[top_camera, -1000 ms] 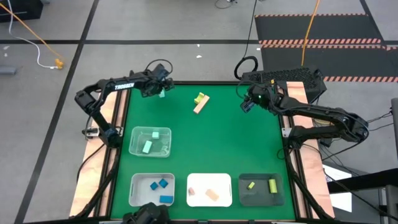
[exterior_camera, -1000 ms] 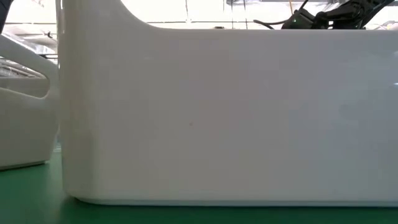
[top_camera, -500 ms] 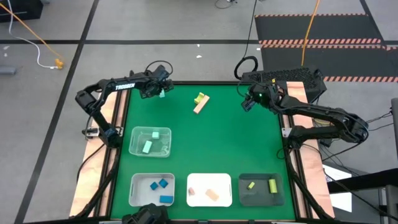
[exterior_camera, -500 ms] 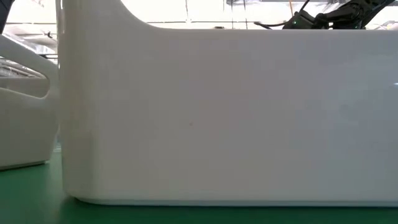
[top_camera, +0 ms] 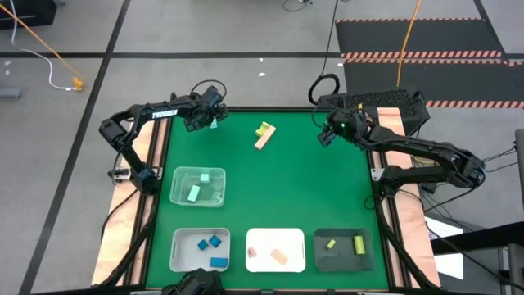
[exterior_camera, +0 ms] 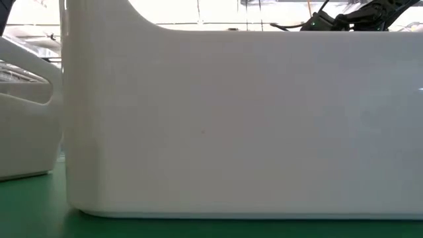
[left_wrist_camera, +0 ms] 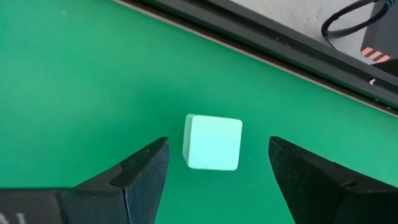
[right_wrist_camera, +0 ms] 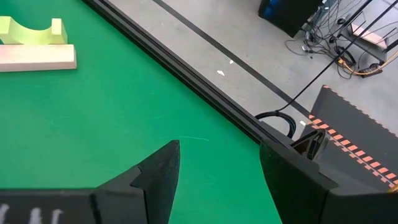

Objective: Sort & place blocks by color
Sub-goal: Put the light blue block into the transparent bin

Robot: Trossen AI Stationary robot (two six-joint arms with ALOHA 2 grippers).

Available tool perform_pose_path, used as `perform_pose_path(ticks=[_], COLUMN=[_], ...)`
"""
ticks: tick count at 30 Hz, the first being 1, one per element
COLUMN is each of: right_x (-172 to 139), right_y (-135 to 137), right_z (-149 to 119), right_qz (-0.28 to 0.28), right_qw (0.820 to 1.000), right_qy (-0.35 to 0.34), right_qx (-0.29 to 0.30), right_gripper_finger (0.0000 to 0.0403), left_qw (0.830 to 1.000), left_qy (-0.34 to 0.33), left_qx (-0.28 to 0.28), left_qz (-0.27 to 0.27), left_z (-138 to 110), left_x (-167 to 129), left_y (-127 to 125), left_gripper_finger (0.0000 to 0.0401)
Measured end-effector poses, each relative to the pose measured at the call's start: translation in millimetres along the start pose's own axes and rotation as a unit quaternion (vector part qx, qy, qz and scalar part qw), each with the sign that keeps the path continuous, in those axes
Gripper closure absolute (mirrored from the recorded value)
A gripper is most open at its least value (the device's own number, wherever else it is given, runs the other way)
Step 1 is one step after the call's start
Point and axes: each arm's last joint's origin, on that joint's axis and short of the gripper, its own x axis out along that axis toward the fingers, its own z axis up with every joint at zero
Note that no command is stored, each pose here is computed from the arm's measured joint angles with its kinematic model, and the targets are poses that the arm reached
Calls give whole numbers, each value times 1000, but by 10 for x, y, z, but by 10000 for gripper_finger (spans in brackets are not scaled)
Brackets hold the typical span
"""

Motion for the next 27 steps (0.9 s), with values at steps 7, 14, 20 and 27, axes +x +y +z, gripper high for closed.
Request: perform_pose_path(ticks=[7,14,20,27], right_x=[0,0,-1,-2], right_y=[0,0,0,7], right_z=[0,0,0,1], right_qz=[0,0,2,13], right_qw=[1000,1000,1000,1000], right_qy=[0,0,0,-1], right_qx=[-12,-28,-27,-26], right_gripper_finger=[190,190,190,190], left_qw=[1000,999,998,998], left_qy=[6,48,50,50], left_qx=[-5,-2,3,11], left_qz=[13,27,33,42], left_z=[15,-32,-41,-23], left_x=[18,292,316,308], left_y=[36,35,43,76], left_gripper_finger=[126,126,126,183])
